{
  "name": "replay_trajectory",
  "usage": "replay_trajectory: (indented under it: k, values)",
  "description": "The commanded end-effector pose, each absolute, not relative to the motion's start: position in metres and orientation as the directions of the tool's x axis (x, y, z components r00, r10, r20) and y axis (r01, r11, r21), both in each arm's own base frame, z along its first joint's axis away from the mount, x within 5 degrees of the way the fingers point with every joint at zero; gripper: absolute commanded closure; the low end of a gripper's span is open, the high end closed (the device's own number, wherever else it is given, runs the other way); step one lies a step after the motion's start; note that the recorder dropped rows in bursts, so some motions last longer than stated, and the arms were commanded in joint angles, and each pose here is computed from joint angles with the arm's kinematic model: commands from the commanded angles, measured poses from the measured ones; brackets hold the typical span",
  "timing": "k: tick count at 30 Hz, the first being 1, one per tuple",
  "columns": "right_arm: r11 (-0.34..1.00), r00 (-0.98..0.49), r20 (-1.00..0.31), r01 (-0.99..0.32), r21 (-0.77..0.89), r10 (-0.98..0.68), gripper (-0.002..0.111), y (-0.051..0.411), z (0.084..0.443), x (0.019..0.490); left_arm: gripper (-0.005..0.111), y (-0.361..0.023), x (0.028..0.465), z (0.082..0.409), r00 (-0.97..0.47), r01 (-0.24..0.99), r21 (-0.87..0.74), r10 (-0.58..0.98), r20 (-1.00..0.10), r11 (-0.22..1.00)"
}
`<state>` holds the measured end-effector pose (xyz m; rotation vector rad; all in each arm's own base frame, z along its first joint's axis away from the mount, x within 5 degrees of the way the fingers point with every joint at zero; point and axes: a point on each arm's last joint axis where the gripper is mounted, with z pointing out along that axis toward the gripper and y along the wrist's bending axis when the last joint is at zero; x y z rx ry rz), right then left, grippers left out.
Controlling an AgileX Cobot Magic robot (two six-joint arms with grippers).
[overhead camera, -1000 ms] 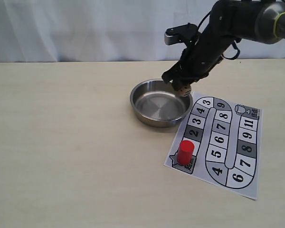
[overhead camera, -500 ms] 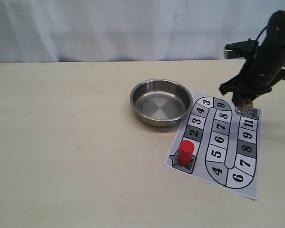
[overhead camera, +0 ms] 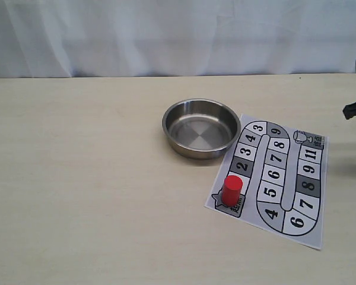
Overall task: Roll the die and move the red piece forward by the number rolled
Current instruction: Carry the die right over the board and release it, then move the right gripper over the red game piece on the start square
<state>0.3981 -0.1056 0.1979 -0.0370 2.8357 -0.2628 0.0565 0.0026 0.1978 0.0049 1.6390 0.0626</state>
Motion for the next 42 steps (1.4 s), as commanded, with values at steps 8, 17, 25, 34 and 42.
replay_trajectory:
  k: [8,17,25,34,42]
  values:
    - [0.917,-0.949,-0.289,-0.22,0.332,-0.123,0.038,-0.063,0.182,0.397,0.107,0.003,0.056,0.2,-0.057,-0.035,0.04,0.038,-0.998,0.999]
    - [0.964,-0.968,-0.238,-0.137,0.229,-0.081,-0.001,-0.075,0.176,0.397,0.107,0.003,0.056,0.2,-0.056,-0.035,0.04,0.038,-0.998,0.999]
    - [0.974,-0.972,-0.222,-0.126,0.189,-0.083,0.0,-0.079,0.175,0.396,0.107,0.003,0.056,0.2,-0.056,-0.035,0.04,0.038,-0.998,0.999]
    - [0.977,-0.977,-0.213,-0.052,0.208,-0.007,0.072,-0.078,0.176,0.396,0.107,0.003,0.056,0.2,-0.056,-0.035,0.04,0.038,-0.998,0.999]
    - [0.974,-0.961,-0.264,-0.135,0.179,-0.085,0.104,-0.056,0.21,0.391,0.107,0.003,0.056,0.2,-0.057,-0.035,0.04,0.038,-0.998,0.999]
